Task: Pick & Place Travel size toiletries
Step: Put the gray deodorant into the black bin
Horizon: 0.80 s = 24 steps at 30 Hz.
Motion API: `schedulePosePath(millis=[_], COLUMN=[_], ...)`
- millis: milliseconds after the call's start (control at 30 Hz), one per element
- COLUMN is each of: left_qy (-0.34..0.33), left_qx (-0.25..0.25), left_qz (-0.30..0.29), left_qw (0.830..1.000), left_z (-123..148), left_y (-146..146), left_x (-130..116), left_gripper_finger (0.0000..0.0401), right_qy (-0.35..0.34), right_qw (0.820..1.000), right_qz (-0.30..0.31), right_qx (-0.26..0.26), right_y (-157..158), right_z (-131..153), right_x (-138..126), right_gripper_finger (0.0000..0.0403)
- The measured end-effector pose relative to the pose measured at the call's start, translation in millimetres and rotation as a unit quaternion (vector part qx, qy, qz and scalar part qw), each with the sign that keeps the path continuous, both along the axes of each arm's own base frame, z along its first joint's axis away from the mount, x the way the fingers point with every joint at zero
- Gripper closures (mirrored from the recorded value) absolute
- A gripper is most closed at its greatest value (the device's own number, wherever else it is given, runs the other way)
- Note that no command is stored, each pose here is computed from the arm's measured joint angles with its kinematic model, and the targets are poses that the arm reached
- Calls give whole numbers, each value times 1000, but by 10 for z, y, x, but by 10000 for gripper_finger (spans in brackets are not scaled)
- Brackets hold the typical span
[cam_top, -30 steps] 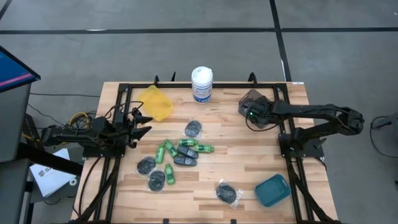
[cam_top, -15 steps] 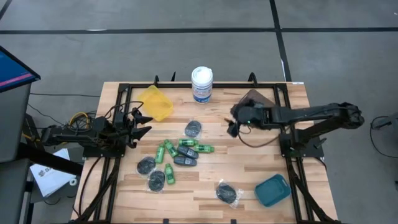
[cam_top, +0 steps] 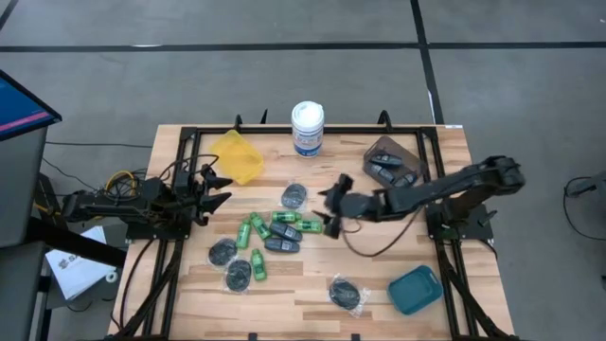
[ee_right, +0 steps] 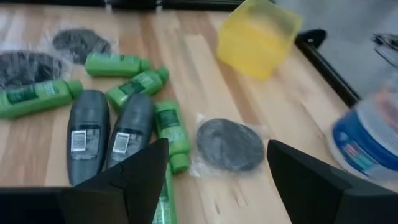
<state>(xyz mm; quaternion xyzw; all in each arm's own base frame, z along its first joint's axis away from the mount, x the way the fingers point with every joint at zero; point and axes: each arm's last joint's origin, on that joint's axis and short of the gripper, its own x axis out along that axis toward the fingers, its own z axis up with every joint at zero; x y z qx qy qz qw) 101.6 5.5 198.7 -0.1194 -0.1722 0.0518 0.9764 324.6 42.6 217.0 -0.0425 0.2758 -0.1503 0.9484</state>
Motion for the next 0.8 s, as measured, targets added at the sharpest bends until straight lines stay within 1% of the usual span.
schedulePosePath(millis=[233,367,467,567,733,800], left_qy=[8,12,14,16,18,17], left_qx=[0,0,0,-7,-8,-8], left_qz=[0,0,-2,-5,-6,-6], left_qw=[1000,1000,1000,1000,1000,1000], left_z=[-12,-20,-24,-29,-32,-31], left_y=[0,0,0,0,-1,-1], left_x=[15,21,26,32,34,34], left_gripper_finger=[197,197,197,197,197,197], right_qy=[32,32,38,45,60,65], right_qw=[998,997,996,996,996,995], right_qz=[34,63,73,71,70,75], right_qx=[-33,-26,-24,-22,-19,-6], right_y=[91,122,127,128,137,145], right_z=[-212,-289,-363,-440,-600,-636], right_x=[638,972,1158,1285,1380,1379], right_gripper_finger=[137,137,137,137,137,137])
